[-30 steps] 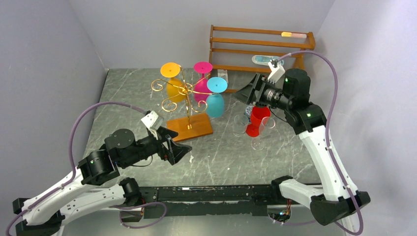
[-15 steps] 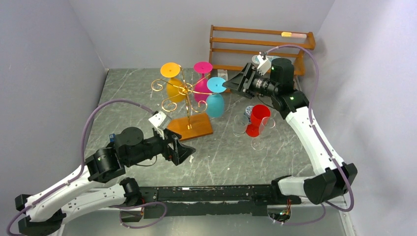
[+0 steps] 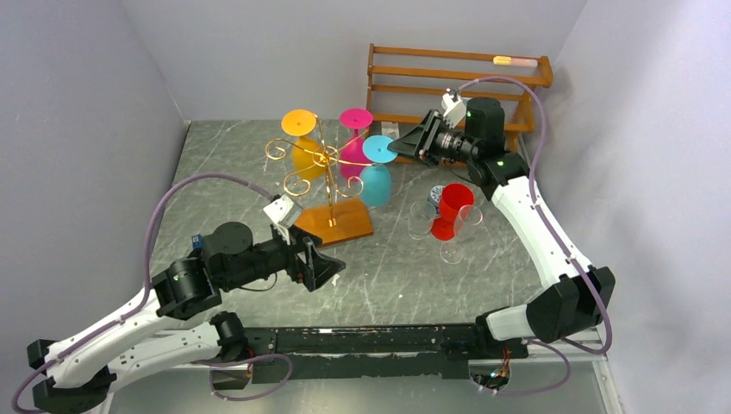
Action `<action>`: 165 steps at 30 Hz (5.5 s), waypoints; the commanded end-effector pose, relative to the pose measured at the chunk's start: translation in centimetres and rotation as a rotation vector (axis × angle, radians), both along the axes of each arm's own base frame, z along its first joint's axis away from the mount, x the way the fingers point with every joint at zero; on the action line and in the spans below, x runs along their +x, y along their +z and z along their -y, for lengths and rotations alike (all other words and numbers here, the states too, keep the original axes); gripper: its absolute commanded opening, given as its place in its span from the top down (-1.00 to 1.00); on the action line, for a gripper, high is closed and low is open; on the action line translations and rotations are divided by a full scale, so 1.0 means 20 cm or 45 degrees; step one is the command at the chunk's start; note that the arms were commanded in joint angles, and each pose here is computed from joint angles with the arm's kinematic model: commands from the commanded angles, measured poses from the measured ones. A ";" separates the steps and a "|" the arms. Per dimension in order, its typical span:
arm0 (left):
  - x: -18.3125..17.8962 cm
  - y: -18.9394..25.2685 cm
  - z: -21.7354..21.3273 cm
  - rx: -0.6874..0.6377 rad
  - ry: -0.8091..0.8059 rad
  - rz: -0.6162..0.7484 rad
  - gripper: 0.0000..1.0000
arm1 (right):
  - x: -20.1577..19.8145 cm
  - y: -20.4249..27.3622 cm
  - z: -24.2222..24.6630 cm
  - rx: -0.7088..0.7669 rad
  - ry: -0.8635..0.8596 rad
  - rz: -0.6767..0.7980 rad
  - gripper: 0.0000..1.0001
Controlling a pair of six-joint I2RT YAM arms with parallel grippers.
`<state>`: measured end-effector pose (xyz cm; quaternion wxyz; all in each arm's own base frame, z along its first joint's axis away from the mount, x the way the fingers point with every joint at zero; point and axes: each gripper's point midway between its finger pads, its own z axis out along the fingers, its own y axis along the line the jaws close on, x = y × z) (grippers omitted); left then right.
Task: Take the wine glass off the wine glass rack
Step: Pick up the wine glass from the wine rack, then place the wine glass at the center of the board.
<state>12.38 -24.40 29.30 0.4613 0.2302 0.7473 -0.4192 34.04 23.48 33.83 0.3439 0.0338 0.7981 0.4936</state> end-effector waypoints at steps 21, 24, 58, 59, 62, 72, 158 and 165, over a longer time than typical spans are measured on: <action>0.03 0.01 0.05 -0.053 0.016 -0.029 -0.93 | -0.03 0.11 -0.03 0.117 0.027 -0.001 1.00; 0.02 0.00 0.04 -0.030 0.014 -0.029 -0.93 | -0.05 0.14 -0.04 0.158 0.048 -0.004 1.00; 0.02 0.05 0.05 -0.060 -0.002 -0.007 -0.94 | -0.17 0.25 -0.10 0.195 0.142 0.011 1.00; 0.02 0.05 0.05 -0.060 0.000 -0.006 -0.94 | -0.18 0.25 -0.12 0.189 0.156 0.013 1.00; 0.02 0.05 0.05 -0.064 0.009 -0.010 -0.94 | -0.19 0.25 -0.17 0.181 0.175 0.017 1.00; 0.02 0.08 0.05 -0.039 -0.005 -0.004 -0.94 | -0.13 0.21 -0.20 0.144 0.122 0.012 1.00; -0.06 0.11 0.07 -0.289 -0.036 -0.147 -0.89 | -0.88 0.20 0.05 -0.009 0.406 0.319 1.00; -0.17 0.21 0.10 -0.360 -0.159 -0.261 -0.85 | -0.96 0.09 0.09 -0.131 0.486 0.194 1.00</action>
